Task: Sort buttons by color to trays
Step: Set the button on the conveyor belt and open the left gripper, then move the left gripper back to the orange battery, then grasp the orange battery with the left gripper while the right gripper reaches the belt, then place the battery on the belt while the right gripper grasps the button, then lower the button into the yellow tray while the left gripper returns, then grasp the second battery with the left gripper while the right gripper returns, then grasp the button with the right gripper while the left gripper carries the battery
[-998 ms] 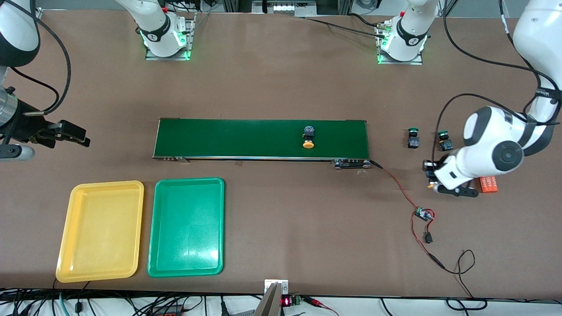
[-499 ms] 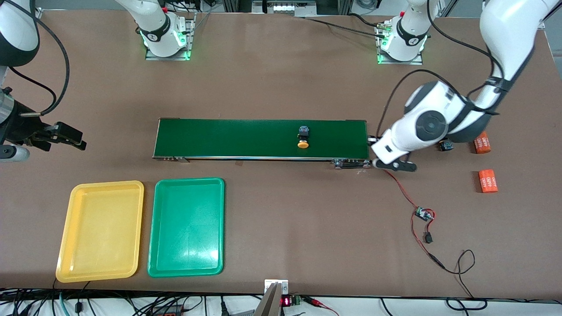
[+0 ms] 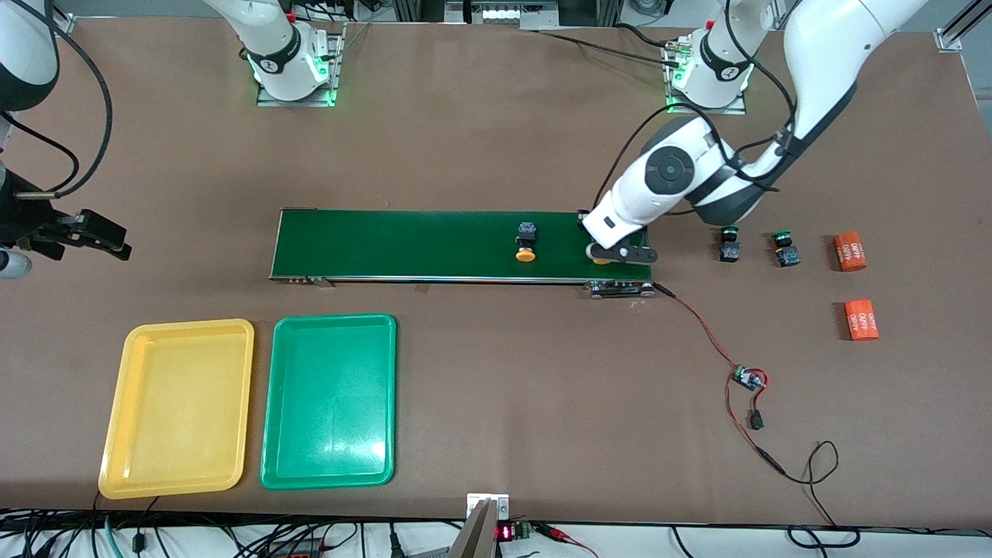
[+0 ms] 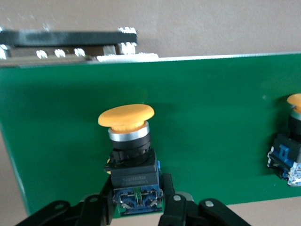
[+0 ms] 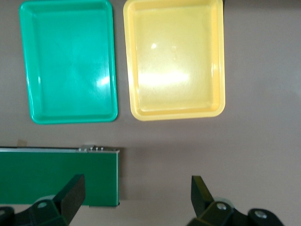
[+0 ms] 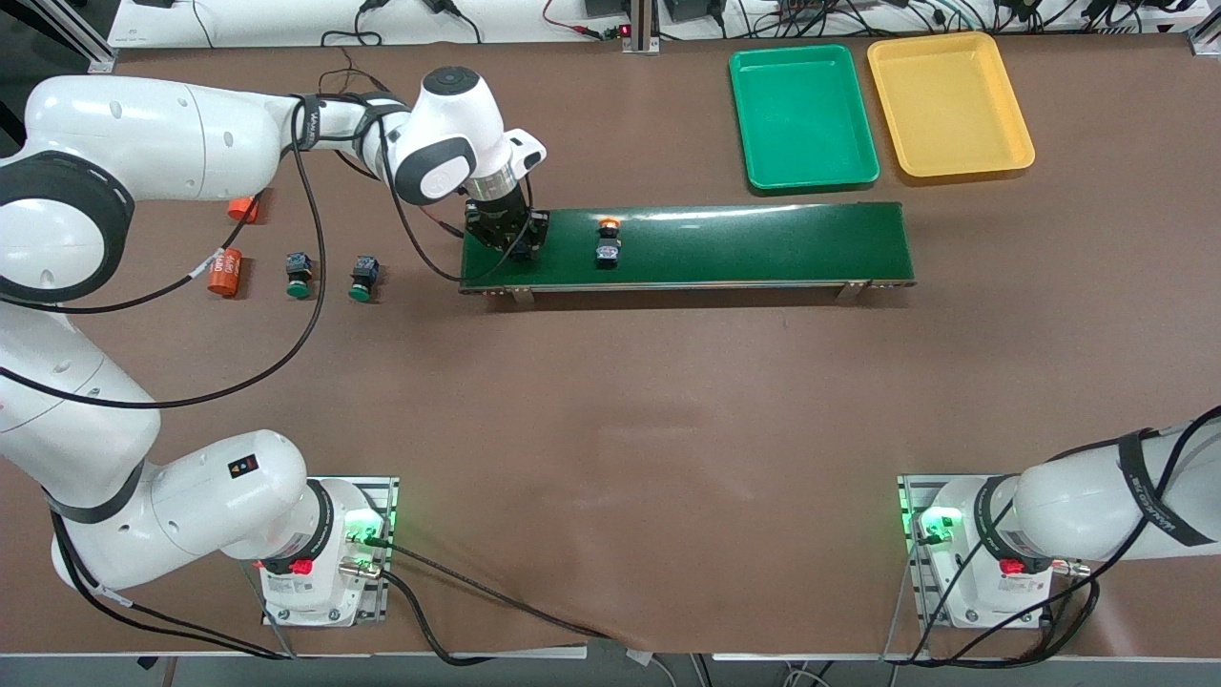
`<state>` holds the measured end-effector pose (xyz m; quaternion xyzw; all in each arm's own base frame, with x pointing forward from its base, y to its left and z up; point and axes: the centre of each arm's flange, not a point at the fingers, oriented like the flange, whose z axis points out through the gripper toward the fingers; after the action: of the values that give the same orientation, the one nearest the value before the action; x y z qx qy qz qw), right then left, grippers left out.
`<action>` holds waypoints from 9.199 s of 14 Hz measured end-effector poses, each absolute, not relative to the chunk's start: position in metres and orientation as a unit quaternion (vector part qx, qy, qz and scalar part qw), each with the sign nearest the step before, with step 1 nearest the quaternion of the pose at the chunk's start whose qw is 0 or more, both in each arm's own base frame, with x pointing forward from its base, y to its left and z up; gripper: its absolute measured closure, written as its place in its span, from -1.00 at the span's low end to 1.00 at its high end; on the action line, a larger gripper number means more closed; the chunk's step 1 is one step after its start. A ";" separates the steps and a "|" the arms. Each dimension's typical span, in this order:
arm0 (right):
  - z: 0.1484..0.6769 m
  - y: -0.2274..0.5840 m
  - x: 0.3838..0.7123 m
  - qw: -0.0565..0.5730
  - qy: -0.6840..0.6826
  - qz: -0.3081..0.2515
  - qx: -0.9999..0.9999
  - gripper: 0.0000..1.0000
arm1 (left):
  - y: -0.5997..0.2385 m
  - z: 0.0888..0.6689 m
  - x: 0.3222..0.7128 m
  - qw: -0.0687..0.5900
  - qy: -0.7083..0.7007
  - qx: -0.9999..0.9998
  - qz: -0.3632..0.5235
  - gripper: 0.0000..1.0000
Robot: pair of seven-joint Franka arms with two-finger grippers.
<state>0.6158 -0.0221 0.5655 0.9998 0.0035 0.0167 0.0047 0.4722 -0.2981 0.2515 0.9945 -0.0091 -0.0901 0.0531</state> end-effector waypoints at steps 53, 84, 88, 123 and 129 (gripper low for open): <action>0.369 0.298 0.578 -0.016 -0.001 -0.052 0.999 -1.00 | -0.062 0.293 0.615 0.100 -0.466 0.869 -0.131 0.00; 0.270 0.333 0.539 -0.007 -0.082 -0.014 0.997 0.15 | 0.017 0.358 0.594 -0.040 -0.196 0.979 -0.045 -1.00; 0.304 0.217 0.623 -0.014 -0.095 0.030 0.995 0.15 | 0.104 0.326 0.577 -0.046 -0.104 0.990 -0.083 -1.00; 0.321 0.306 0.573 0.012 0.022 -0.079 0.997 -1.00 | -0.034 0.293 0.562 0.010 -0.250 0.944 -0.213 0.05; 0.275 0.365 0.514 0.020 -0.028 -0.068 0.997 -1.00 | -0.141 0.299 0.554 0.082 -0.494 0.851 -0.161 0.05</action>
<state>0.5138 0.3649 0.2751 0.9971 -0.0283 -0.0682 0.0202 0.5538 -0.1412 0.2986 0.8507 -0.4938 -0.1607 0.0821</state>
